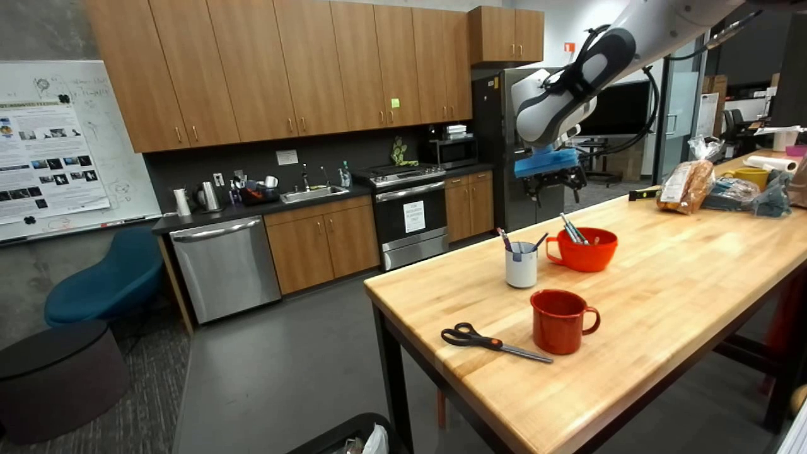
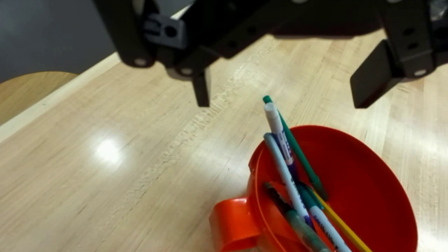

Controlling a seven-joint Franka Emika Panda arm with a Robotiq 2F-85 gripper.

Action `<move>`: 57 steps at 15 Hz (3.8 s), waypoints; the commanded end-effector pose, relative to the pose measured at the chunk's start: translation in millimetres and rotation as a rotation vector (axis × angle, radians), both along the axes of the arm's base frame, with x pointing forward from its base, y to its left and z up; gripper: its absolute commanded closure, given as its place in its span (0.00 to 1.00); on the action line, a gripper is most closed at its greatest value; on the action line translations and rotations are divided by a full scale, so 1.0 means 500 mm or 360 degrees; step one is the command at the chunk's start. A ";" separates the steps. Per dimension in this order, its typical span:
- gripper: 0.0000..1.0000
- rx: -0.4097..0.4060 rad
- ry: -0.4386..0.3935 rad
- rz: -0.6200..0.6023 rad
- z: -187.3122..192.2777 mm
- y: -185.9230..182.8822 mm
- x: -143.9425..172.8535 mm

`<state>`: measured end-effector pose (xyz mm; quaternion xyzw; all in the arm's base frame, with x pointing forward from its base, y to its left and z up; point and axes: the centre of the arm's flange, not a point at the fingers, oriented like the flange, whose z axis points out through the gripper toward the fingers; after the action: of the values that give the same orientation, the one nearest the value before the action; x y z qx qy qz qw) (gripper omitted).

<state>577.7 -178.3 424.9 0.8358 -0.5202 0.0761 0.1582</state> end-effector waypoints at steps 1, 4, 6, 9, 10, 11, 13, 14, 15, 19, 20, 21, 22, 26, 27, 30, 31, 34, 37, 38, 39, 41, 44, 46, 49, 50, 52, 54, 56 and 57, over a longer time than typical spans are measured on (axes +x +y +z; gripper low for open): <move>0.00 -0.0048 0.0072 -0.0110 -0.021 -0.023 0.036; 0.00 -0.0061 0.0122 -0.0174 -0.047 -0.043 0.044; 0.27 -0.0064 0.0147 -0.0205 -0.058 -0.053 0.048; 0.36 -0.0061 0.0187 -0.0228 -0.065 -0.061 0.050; 0.44 -0.0061 0.0195 -0.0232 -0.066 -0.062 0.050; 0.52 -0.0062 0.0205 -0.0236 -0.066 -0.062 0.051; 0.69 -0.0064 0.0223 -0.0240 -0.066 -0.062 0.051; 0.76 -0.0064 0.0228 -0.0243 -0.065 -0.061 0.052; 0.84 -0.0065 0.0232 -0.0243 -0.063 -0.060 0.052; 1.00 -0.0064 0.0233 -0.0239 -0.052 -0.055 0.051; 0.98 -0.0064 0.0230 -0.0237 -0.043 -0.053 0.049; 0.97 -0.0063 0.0221 -0.0232 -0.035 -0.051 0.047; 0.98 -0.0067 0.0208 -0.0226 -0.023 -0.048 0.044; 0.99 -0.0083 0.0148 -0.0177 0.037 -0.031 0.024; 0.98 -0.0087 0.0134 -0.0164 0.051 -0.025 0.018; 0.98 -0.0125 0.0060 -0.0124 0.102 -0.007 -0.005; 0.98 -0.0131 0.0031 -0.0106 0.120 0.000 -0.013; 0.98 -0.0087 -0.0065 -0.0035 0.175 0.029 -0.037; 0.98 0.0024 -0.0176 0.0098 0.216 0.074 -0.062; 0.98 0.0052 -0.0215 0.0150 0.230 0.093 -0.072; 0.98 0.0085 -0.0251 0.0203 0.243 0.111 -0.082; 0.98 0.0154 -0.0299 0.0314 0.263 0.146 -0.100; 0.98 0.0250 -0.0324 0.0466 0.277 0.192 -0.130; 0.98 0.0306 -0.0308 0.0555 0.276 0.218 -0.148; 0.98 0.0384 -0.0278 0.0681 0.268 0.246 -0.175; 0.98 0.0404 -0.0274 0.0719 0.264 0.252 -0.182; 0.98 0.0427 -0.0290 0.0793 0.248 0.262 -0.189; 0.98 0.0388 -0.0307 0.0873 0.227 0.269 -0.191; 0.98 0.0348 -0.0328 0.0967 0.206 0.276 -0.189; 0.98 0.0336 -0.0336 0.1008 0.195 0.278 -0.187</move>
<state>494.9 -43.3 535.8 0.9477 -0.2904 0.1320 -0.0127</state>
